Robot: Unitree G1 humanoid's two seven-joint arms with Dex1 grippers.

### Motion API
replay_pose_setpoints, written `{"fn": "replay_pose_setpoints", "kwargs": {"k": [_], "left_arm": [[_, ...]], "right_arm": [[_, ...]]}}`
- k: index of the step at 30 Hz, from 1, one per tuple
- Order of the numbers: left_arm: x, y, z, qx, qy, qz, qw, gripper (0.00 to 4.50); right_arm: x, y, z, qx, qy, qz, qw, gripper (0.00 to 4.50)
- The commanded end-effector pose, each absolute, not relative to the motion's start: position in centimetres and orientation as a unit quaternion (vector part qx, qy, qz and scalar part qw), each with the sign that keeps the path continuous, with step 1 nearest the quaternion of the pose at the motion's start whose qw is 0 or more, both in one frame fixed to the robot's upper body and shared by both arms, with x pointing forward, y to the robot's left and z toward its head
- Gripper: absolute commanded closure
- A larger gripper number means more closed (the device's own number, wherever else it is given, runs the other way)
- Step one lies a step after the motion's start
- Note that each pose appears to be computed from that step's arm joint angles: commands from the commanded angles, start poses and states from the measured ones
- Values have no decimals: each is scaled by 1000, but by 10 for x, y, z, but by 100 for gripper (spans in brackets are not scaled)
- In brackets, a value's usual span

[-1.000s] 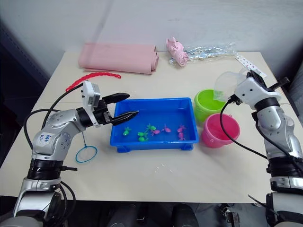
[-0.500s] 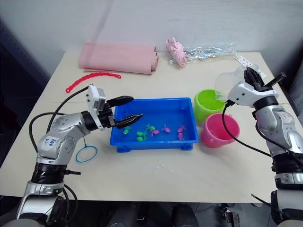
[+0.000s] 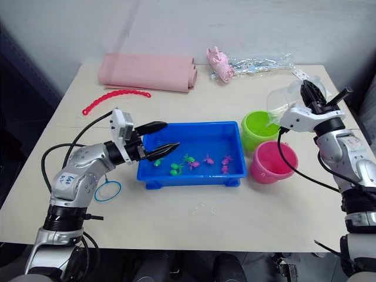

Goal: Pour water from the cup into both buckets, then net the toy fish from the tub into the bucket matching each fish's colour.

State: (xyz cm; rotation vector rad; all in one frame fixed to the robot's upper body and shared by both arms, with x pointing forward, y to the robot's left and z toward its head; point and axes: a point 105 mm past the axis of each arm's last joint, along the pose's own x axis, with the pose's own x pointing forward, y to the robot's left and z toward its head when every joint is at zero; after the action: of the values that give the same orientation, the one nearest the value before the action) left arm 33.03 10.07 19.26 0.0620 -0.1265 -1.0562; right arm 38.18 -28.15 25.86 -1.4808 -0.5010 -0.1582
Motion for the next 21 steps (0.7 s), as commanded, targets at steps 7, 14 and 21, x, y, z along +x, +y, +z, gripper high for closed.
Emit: {"fn": "replay_pose_setpoints", "kwargs": {"k": [7, 14, 21], "left_arm": [[323, 101, 207, 46, -88, -511, 854, 0], [323, 106, 214, 40, -93, -520, 848, 0], [320, 104, 215, 33, -96, -524, 846, 0]], "right_arm": [[371, -276, 275, -693, -273, -89, 662, 442], [370, -267, 275, -693, -287, -75, 657, 442], [371, -277, 275, -626, -268, -87, 727, 442]]}}
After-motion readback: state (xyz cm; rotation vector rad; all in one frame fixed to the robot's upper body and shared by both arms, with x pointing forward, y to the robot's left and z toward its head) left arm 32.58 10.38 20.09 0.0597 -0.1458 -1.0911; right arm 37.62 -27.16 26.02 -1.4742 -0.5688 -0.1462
